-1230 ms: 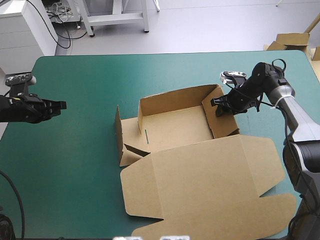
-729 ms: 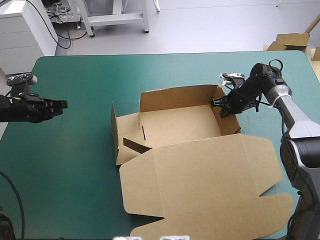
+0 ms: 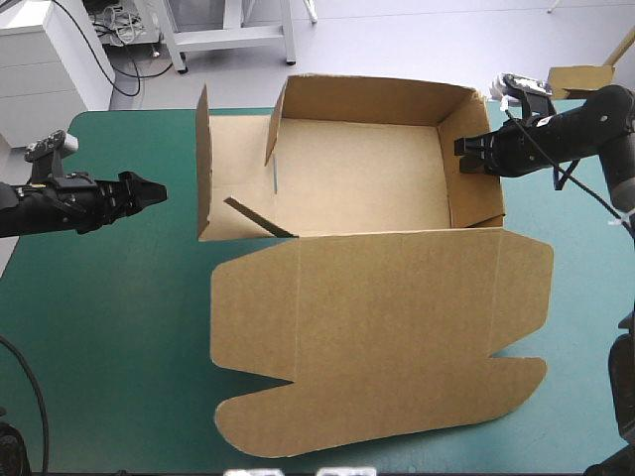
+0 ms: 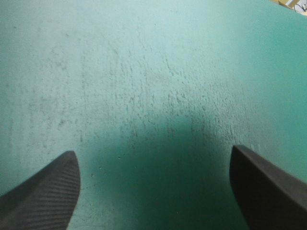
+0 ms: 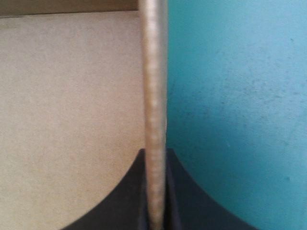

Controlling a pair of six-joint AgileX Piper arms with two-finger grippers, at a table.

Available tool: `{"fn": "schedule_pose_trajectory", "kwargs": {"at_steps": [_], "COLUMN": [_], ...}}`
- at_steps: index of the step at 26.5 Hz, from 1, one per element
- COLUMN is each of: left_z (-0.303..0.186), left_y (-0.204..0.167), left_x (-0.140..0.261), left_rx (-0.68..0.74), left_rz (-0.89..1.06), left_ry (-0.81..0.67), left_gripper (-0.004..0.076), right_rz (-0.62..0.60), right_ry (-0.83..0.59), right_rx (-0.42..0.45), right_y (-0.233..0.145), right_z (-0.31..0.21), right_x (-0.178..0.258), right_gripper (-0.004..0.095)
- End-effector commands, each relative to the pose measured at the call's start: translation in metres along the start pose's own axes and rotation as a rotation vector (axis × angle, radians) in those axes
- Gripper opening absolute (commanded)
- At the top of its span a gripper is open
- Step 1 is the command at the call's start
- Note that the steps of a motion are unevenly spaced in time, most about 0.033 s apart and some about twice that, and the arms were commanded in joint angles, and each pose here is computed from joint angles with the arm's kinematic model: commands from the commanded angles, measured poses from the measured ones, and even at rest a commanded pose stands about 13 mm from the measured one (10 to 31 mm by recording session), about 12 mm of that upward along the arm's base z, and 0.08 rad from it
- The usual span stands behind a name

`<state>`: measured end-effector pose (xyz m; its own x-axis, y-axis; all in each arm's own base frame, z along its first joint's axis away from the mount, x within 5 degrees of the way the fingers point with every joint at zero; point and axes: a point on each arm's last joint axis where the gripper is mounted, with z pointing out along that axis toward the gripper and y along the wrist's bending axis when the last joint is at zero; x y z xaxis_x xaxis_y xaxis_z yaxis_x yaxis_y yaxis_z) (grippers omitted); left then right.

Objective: Fold the box

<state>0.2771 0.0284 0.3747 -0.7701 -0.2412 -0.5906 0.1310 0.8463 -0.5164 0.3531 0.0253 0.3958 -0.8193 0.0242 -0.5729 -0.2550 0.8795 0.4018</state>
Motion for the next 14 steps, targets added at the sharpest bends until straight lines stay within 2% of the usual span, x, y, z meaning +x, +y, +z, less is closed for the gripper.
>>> {"fn": "schedule_pose_trajectory", "kwargs": {"at_steps": [1, 4, 6, 8, 14], "left_z": [-0.013, -0.013, -0.014, -0.015, -0.016], "left_y": [-0.017, -0.021, -0.024, -0.027, -0.030], "left_x": [-0.003, -0.002, -0.002, -0.001, 0.004], "left_rx": [0.071, 0.117, 0.147, 0.180, 0.212], "left_rz": [0.039, 0.048, 0.056, 0.072, 0.082], "left_ry": [-0.038, -0.027, -0.030, -0.025, 0.026], "left_gripper": [0.0574, 0.0554, 0.0547, 0.0547, 0.0547], "right_rz": [-0.012, -0.043, -0.074, -0.059, -0.048], "right_ry": [-0.122, -0.101, -0.102, -0.119, -0.075], "right_rx": [-0.114, -0.141, -0.129, -0.101, -0.108], "right_y": [0.030, 0.044, 0.052, 0.056, 0.059], "right_z": [-0.029, -0.020, -0.012, -0.001, 0.034], "right_x": [-0.007, -0.005, -0.006, -0.008, -0.010], "right_gripper": [-0.0020, -0.0020, -0.0019, -0.0020, -0.0019]}}
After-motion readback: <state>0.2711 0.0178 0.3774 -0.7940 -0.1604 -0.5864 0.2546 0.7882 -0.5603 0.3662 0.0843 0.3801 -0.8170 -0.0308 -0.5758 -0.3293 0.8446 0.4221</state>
